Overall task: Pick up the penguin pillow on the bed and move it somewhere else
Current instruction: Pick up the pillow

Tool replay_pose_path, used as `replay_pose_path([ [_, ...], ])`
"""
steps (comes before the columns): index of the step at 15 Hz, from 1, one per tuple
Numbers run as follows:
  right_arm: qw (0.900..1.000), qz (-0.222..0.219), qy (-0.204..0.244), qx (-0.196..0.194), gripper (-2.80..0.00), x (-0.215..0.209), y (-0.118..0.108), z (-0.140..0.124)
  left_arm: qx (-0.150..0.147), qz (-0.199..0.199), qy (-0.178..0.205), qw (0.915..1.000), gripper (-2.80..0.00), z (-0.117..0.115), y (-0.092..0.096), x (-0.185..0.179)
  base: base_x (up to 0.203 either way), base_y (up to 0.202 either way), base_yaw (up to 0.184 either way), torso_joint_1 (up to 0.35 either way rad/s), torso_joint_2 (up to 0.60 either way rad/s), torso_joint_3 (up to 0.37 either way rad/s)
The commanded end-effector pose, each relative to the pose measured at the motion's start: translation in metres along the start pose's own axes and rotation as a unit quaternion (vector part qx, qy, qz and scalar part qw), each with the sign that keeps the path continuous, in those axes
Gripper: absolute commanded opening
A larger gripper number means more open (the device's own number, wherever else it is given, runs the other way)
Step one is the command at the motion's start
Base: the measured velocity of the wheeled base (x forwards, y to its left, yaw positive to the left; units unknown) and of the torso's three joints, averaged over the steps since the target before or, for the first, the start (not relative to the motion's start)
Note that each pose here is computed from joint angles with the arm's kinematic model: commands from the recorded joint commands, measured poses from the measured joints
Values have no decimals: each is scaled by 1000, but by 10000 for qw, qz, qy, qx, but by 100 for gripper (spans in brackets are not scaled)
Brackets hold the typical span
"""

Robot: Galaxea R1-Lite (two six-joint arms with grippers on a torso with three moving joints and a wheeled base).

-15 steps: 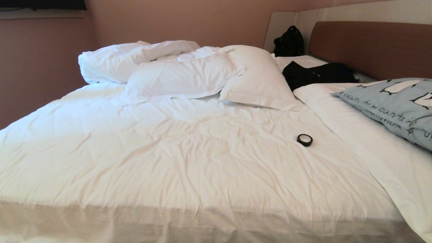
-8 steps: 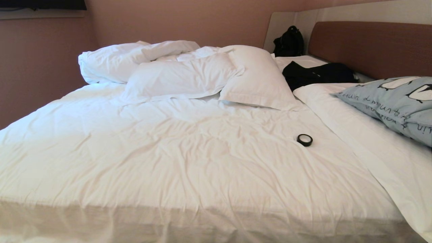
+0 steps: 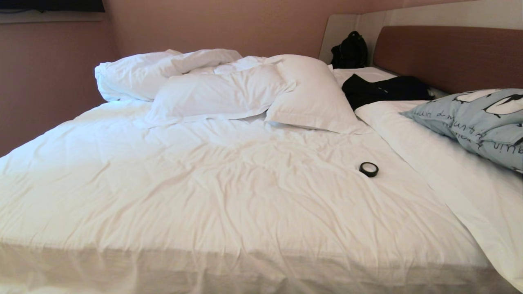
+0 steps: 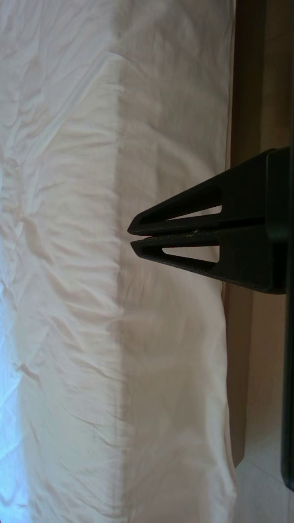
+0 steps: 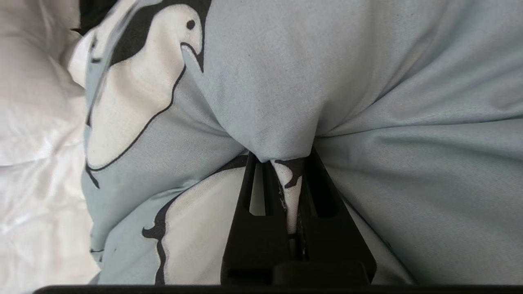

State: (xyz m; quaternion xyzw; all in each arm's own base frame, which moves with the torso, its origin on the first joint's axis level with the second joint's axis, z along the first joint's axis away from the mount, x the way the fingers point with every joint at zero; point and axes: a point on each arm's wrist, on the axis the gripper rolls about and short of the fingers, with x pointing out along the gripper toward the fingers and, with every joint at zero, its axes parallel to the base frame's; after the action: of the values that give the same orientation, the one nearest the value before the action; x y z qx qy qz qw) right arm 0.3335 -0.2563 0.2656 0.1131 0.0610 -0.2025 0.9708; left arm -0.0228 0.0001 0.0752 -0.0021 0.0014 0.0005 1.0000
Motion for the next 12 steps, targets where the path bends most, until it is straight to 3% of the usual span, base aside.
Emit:
replay_pose_path([
  [1,9999,107,-3,55,-280,9,6,-1,-2,3,1,10000,-280,0,0,0,0,0,0,0,0,0],
  [8,9994,94,286,189,-280,26,3,-22,-2,3,9,10000,-280,-1,0,0,0,0,0,0,0,0],
  [12,9984,-231,438,266,-280,14,-24,-31,-2,3,1,10000,-280,0,0,0,0,0,0,0,0,0],
])
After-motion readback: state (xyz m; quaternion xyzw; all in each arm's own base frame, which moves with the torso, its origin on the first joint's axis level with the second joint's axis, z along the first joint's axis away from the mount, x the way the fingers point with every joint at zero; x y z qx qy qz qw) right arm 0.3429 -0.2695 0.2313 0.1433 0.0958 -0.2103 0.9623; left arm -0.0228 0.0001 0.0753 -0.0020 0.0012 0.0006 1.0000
